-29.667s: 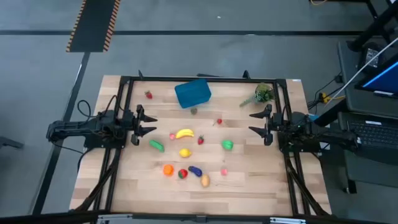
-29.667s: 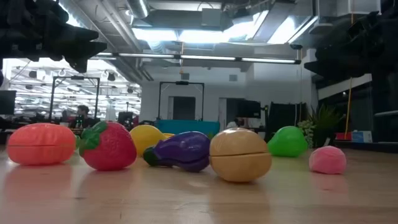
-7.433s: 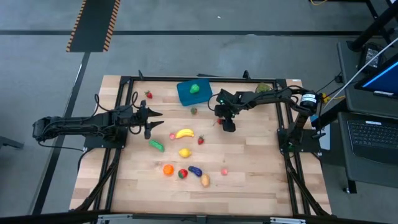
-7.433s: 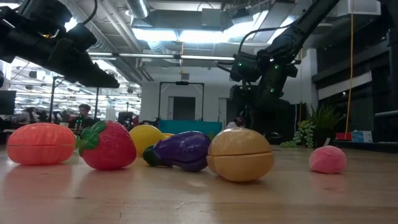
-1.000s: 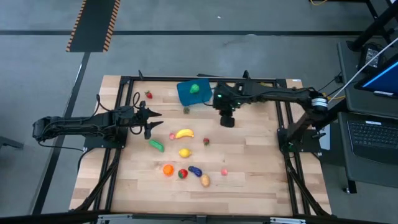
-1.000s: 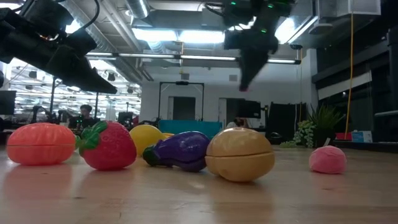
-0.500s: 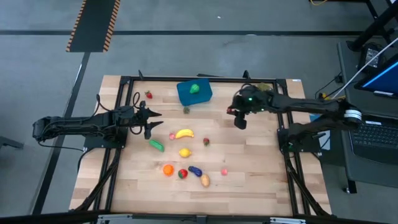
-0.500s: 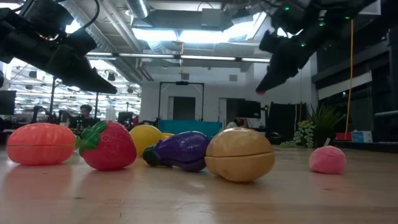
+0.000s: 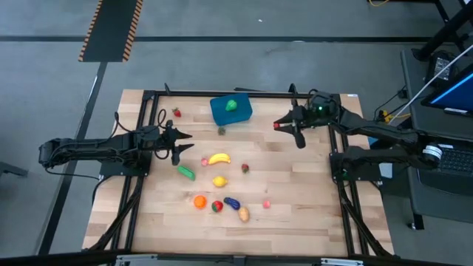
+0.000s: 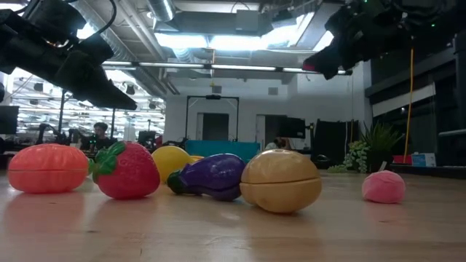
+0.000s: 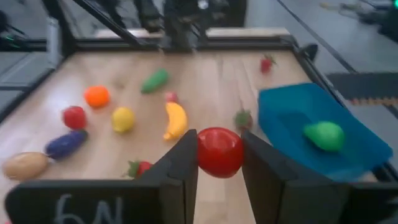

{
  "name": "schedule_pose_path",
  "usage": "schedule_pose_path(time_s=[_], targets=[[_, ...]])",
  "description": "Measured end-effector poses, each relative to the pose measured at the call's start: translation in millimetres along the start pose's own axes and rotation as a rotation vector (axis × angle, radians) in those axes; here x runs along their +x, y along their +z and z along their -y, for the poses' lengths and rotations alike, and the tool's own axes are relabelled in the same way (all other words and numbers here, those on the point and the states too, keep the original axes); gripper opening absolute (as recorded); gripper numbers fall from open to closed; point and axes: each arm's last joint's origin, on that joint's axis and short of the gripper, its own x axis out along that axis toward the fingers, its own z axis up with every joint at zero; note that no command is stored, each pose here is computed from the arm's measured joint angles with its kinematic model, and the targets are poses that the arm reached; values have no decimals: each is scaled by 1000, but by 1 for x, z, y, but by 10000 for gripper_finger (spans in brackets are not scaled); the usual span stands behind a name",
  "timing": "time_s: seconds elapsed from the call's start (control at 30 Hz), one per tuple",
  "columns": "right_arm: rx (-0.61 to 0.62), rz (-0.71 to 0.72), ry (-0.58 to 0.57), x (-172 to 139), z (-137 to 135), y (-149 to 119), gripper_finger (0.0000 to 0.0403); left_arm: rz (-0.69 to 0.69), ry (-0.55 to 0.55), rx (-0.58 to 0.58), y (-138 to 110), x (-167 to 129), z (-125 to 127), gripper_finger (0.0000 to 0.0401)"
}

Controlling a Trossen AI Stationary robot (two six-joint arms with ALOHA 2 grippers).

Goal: Pick and placing Produce into tupperware
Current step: Put the cherry into the blue bin

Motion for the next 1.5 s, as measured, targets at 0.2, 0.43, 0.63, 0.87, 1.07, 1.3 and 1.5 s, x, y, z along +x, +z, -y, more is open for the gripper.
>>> schedule_pose_path(time_s=[0.2,0.43,0.63,0.87,1.07,1.3,1.5], targets=[[-50,113,136,-5,9,-10,102,0,0,0,0,0,0,170],[-110,210,166,-10,12,-26,102,0,0,0,0,0,0,170],[-131,266,156,-7,13,-33,102,-1,0,1,0,0,0,170],[-153,313,157,9,23,-40,102,-1,0,3,0,0,0,170],[-122,337,174,34,38,-46,102,-1,0,4,0,0,0,170],[-103,329,138,64,66,-37,102,-1,0,4,0,0,0,170],[-52,298,-64,82,88,-29,102,-2,0,4,0,0,0,170]])
